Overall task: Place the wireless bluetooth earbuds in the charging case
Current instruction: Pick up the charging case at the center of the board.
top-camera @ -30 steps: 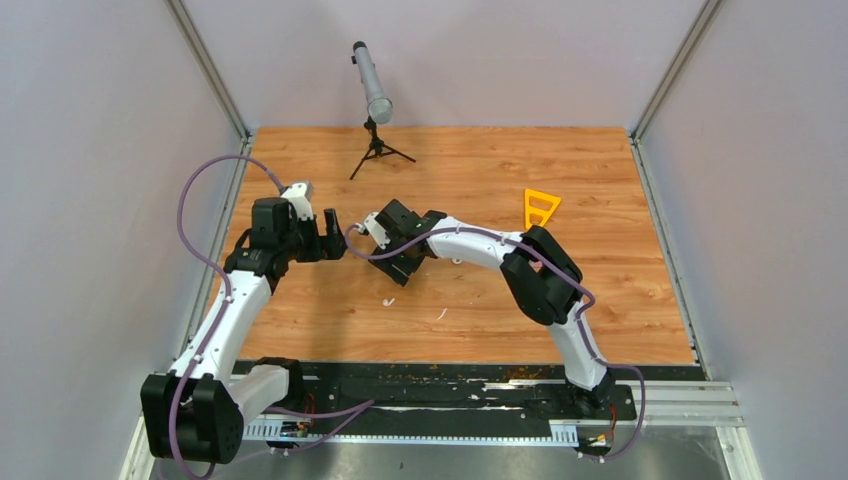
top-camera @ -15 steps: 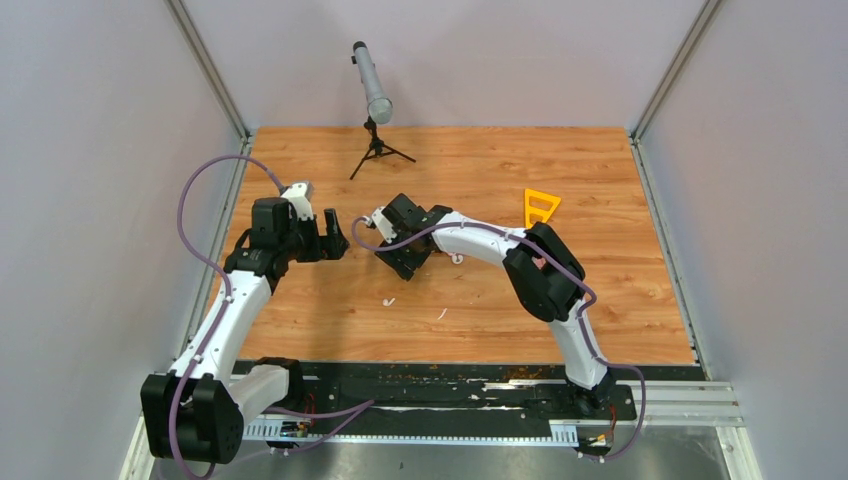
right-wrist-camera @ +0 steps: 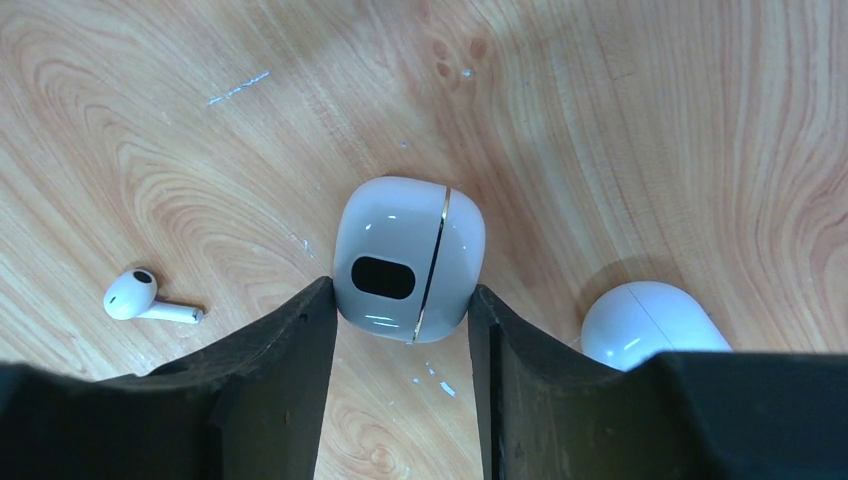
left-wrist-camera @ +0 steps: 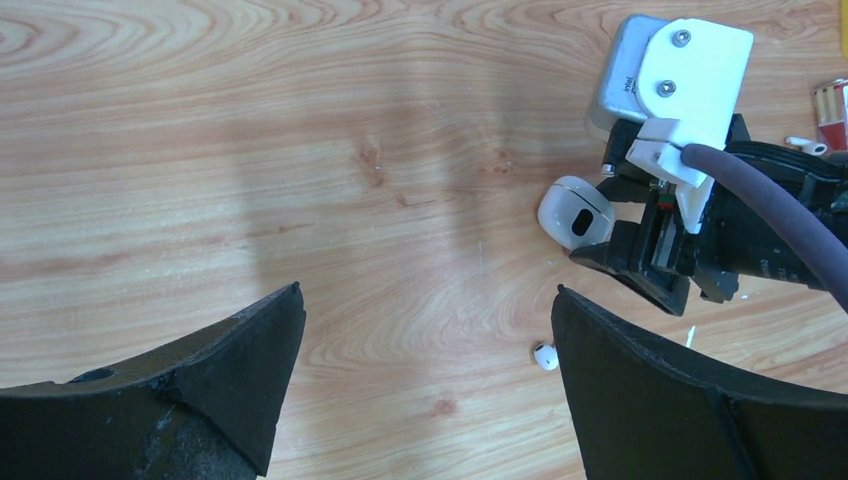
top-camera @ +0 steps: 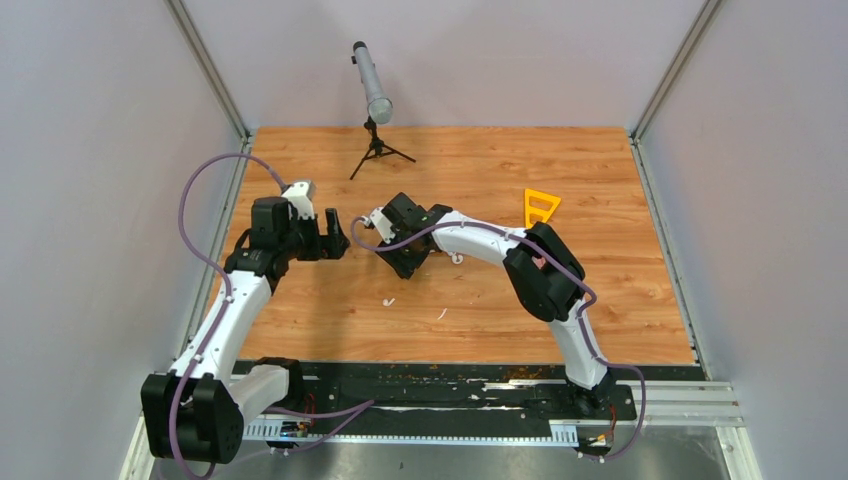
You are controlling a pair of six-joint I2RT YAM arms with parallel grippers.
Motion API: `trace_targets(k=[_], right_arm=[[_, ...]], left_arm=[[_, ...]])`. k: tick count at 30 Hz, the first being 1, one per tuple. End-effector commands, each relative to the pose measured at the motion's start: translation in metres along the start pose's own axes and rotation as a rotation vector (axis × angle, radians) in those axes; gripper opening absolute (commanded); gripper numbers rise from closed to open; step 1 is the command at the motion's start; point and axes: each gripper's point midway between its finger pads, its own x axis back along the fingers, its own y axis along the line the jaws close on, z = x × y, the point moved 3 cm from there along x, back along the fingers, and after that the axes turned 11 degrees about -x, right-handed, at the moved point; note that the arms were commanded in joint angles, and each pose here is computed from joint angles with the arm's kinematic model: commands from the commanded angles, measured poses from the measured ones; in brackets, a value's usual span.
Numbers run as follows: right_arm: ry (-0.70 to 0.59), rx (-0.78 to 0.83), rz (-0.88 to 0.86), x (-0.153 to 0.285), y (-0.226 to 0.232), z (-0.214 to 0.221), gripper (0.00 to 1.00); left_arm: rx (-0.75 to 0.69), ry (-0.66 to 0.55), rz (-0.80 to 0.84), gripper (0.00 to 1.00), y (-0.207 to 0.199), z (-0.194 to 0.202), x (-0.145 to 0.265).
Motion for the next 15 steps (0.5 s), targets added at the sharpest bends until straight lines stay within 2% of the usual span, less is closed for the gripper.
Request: trace_targets(k=[1,3,5,7,11,15], right_arm=[[0.007,0.003,-0.027,-0.003,-0.003,0.0,0.46],[0.003,0.024,-0.046,-0.002,-0.004,-0.003,0.33],[0.032,0.06,-0.077,0.003,-0.002,-0.003,0.12],[0.029,0.077,-0.103,0.015,0.001,-0.008,0.03],[-0.052,-0.017,-0.177,0.06,-0.013,-0.032,0.0],[-0.152,0.106,-0.147,0.109,-0.018,-0.041,0.0]], left_arm=[[-0.082,-0.021,0.019,0.99,0.003,-0.002,-0.003],[-0.122,-0.005,0.048,0.99,0.0,0.001,-0.002],[-0.191,0.026,0.093,0.99,-0.002,0.006,-0.001],[-0.25,0.073,0.088,0.99,0.002,0.009,-0.001],[-0.292,0.112,0.084,1.0,0.007,-0.006,-0.001],[-0.245,0.042,0.182,0.99,-0.01,-0.039,-0.002]])
